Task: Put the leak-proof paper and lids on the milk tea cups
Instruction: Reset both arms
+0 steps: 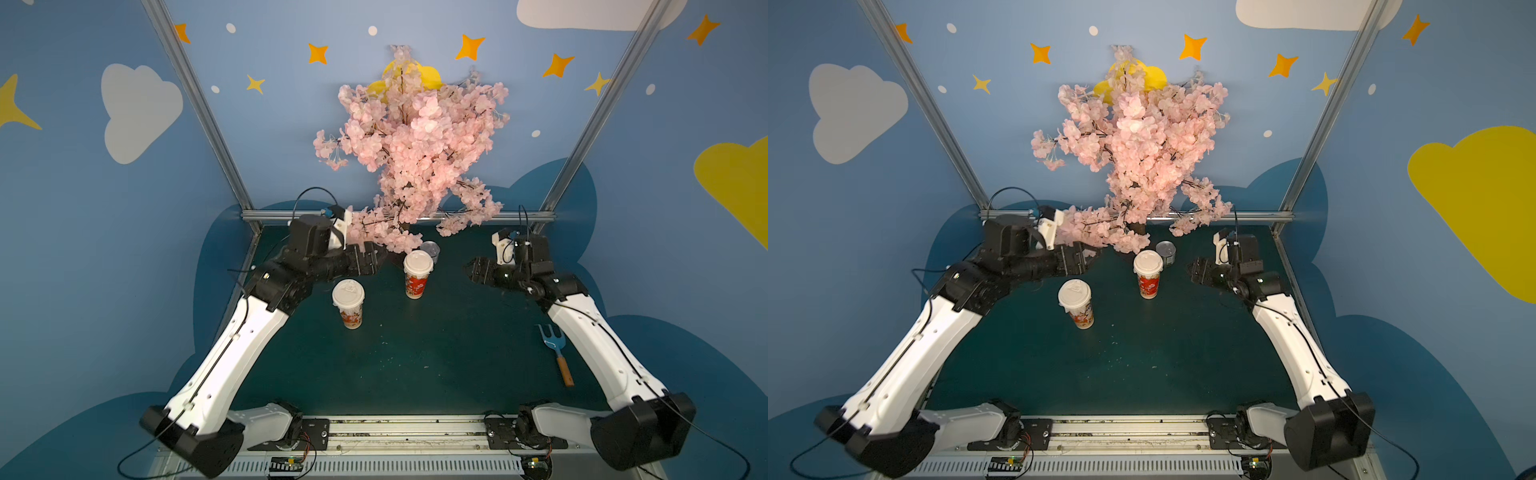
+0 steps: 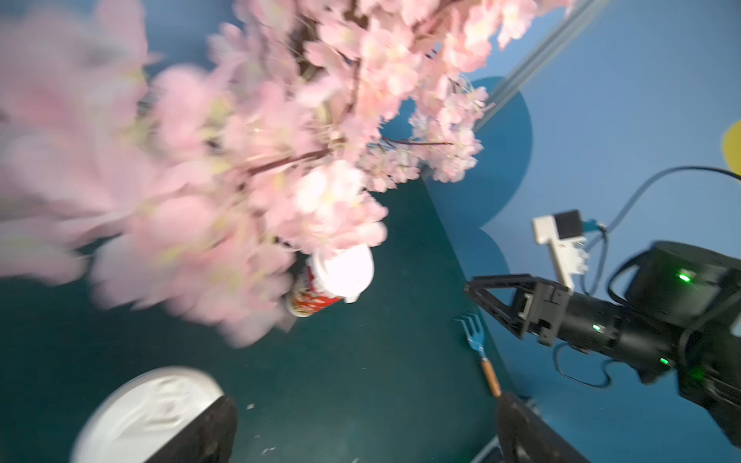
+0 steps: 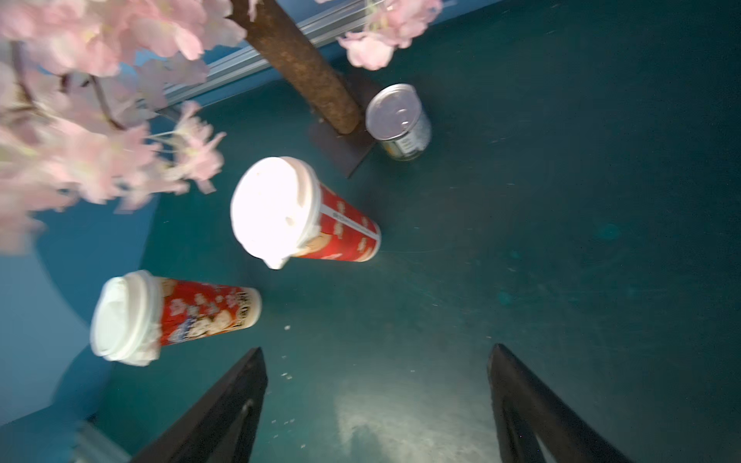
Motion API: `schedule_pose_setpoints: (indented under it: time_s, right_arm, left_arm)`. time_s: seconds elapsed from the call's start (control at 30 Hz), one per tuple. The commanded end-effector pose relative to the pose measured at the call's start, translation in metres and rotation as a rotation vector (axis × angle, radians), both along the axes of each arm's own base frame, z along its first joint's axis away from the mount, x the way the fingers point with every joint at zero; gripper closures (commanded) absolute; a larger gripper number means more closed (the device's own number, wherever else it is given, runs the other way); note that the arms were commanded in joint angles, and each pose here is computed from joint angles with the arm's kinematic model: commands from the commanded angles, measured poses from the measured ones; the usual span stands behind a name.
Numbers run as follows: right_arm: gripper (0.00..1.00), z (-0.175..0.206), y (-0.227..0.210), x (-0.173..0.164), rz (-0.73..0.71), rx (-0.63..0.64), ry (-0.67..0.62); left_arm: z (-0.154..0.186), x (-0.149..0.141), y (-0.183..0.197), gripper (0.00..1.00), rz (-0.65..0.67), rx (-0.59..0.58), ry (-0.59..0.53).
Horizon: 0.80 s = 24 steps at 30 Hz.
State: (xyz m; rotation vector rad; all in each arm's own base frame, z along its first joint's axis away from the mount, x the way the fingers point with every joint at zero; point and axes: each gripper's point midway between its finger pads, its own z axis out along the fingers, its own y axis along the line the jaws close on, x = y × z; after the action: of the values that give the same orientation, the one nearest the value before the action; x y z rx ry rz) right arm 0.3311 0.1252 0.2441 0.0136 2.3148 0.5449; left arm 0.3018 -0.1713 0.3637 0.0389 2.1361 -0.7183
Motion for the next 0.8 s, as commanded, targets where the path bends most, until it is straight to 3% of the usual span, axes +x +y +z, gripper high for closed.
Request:
schedule_pose_setpoints:
  time_s: [0.0,0.13,0.27,0.43,0.57,0.67,0.77]
  right_arm:
    - [0.13,0.002,-0.044,0.003,-0.158,-0.157,-0.187]
    - [0.12,-0.009,-0.074,-0.013,-0.246,-0.274,-0.328]
    - [0.13,-0.031,-0.09,-0.02,-0.271,-0.374,-0.364]
    - [0.12,-0.072,-0.088,-0.009,-0.196,-0.499,-0.383]
    - [0.11,-0.097,-0.097,0.005,-0.244,-0.542,-0.338]
    - [0.1,-0.116,-0.097,0.019,-0.228,-0.583,-0.249]
    - [0.1,-0.126,-0.093,0.038,-0.225,-0.586,-0.285]
  left_arm:
    - [-0.036,-0.001,0.078,0.0,0.317,0.208,-0.05]
    - [-0.083,-0.029,0.161,0.0,0.614,0.336,-0.046]
    - [-0.137,-0.036,0.2,0.0,0.735,0.375,0.015]
    - [-0.196,-0.009,0.206,0.0,0.7,0.446,-0.054]
    - [-0.222,0.012,0.205,0.0,0.647,0.531,-0.144]
    - [-0.241,0.027,0.212,0.0,0.675,0.557,-0.09]
    - [-0.251,0.049,0.208,0.0,0.631,0.597,-0.137]
